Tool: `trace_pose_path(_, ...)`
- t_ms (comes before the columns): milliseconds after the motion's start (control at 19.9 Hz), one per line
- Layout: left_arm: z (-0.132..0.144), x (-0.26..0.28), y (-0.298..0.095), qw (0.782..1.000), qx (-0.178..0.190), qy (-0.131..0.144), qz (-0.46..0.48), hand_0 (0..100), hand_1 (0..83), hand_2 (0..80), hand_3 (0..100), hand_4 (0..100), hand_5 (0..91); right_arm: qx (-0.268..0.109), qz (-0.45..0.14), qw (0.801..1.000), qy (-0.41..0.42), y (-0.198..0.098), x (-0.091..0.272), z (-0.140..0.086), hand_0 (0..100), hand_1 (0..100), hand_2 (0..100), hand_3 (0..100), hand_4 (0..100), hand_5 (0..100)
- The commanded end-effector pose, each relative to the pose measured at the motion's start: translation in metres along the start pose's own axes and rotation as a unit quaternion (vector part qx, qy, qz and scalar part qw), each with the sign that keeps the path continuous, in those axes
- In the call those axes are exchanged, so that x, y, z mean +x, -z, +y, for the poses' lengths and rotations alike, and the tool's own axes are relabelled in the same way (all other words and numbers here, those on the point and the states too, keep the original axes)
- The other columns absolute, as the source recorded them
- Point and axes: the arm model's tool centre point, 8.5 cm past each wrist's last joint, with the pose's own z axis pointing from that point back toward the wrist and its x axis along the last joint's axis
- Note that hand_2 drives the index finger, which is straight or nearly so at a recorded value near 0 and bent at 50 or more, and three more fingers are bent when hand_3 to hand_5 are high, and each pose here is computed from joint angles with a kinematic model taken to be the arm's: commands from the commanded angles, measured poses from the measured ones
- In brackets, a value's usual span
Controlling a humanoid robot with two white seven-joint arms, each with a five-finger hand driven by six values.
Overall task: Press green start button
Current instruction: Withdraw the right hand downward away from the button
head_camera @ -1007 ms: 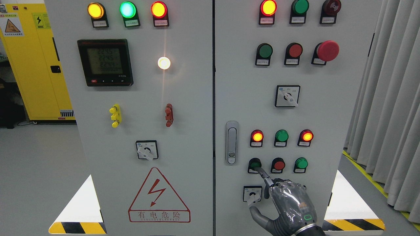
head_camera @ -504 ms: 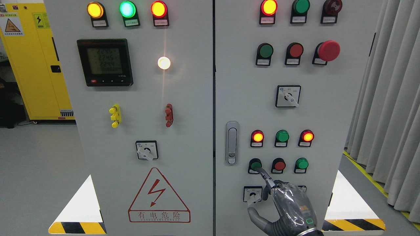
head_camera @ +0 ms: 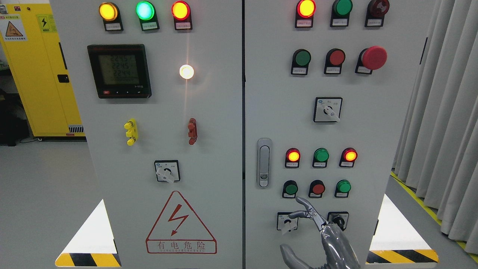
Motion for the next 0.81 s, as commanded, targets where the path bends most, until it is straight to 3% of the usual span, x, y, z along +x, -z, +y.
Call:
trace_pose_path(0, -0.001, 0.017, 0.002, 1.0, -0.001, 0.0, -0.019, 12, 55.6, 0.0, 0, 0, 0.0, 0.008, -0.001, 0.981, 0.192, -0.017, 0.0, 0.001, 37, 58, 0, 5, 10, 1)
trace_pose_path(252, -0.001, 0.017, 0.002, 1.0, -0.001, 0.0, -0.019, 12, 55.6, 0.0, 0, 0, 0.0, 0.037, 0.016, 0.975, 0.218, -0.029, -0.007, 0.011, 45, 56, 0, 0, 6, 0)
trace_pose_path(755, -0.001, 0.017, 0.002, 1.0, -0.001, 0.0, -0.019, 12, 55.6, 0.0, 0, 0, 0.0, 0.036, 0.02, 0.975, 0.22, -0.033, -0.008, 0.013, 43, 54, 0, 0, 5, 0)
